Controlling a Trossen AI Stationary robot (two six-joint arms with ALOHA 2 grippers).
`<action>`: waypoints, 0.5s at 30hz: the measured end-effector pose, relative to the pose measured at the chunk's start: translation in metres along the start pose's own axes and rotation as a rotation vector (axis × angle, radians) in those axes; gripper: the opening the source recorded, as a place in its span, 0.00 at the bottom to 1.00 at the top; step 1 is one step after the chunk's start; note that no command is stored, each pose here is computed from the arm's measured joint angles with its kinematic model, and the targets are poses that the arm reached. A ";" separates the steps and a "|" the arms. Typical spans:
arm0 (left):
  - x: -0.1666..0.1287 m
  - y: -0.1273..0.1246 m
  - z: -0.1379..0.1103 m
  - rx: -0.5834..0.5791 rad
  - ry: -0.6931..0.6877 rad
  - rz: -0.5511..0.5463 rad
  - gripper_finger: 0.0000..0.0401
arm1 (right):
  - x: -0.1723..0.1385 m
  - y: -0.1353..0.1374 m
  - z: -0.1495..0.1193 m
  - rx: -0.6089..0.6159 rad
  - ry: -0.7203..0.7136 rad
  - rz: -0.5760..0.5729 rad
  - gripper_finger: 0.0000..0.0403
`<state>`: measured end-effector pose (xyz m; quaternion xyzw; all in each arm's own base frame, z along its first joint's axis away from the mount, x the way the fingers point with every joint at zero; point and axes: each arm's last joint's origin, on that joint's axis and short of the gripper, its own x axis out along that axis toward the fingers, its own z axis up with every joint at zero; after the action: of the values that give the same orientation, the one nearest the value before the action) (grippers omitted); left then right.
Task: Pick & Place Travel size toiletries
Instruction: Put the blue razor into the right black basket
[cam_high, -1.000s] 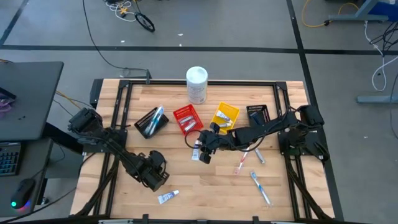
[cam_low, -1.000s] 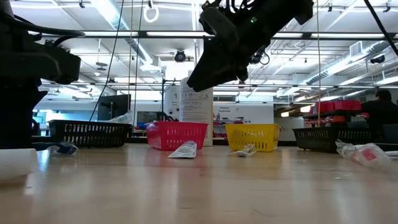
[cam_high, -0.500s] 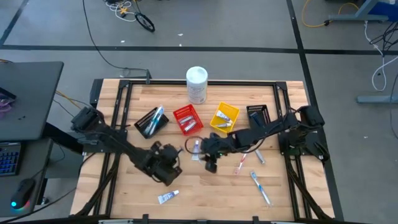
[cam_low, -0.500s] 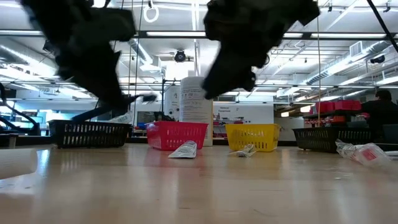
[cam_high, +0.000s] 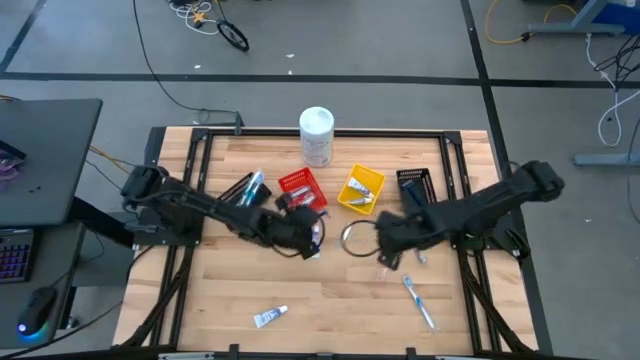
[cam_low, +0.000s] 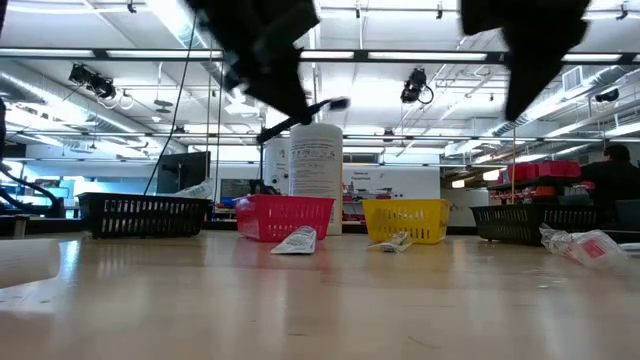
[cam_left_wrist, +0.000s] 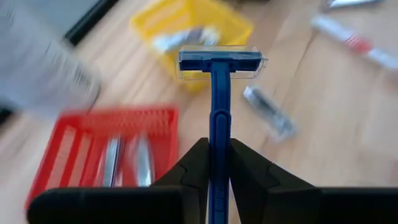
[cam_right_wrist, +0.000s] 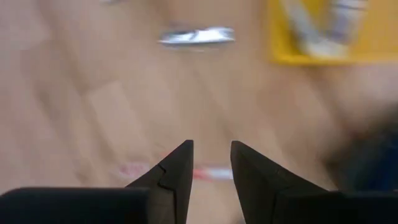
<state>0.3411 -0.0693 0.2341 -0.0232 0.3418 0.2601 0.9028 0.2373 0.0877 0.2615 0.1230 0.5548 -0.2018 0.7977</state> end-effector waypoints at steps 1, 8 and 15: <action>0.003 0.002 0.008 0.013 -0.024 -0.029 0.14 | -0.008 -0.004 -0.007 0.016 -0.004 -0.035 0.28; 0.024 0.031 0.056 0.063 -0.222 -0.260 0.15 | -0.031 -0.017 -0.047 -0.015 -0.171 -0.167 0.28; 0.040 0.060 0.074 0.078 -0.378 -0.377 0.14 | 0.014 -0.006 -0.057 -0.013 -0.436 -0.031 0.28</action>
<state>0.3817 0.0170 0.2739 -0.0026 0.1666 0.0739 0.9832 0.1908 0.1034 0.2287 0.0627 0.3721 -0.2322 0.8965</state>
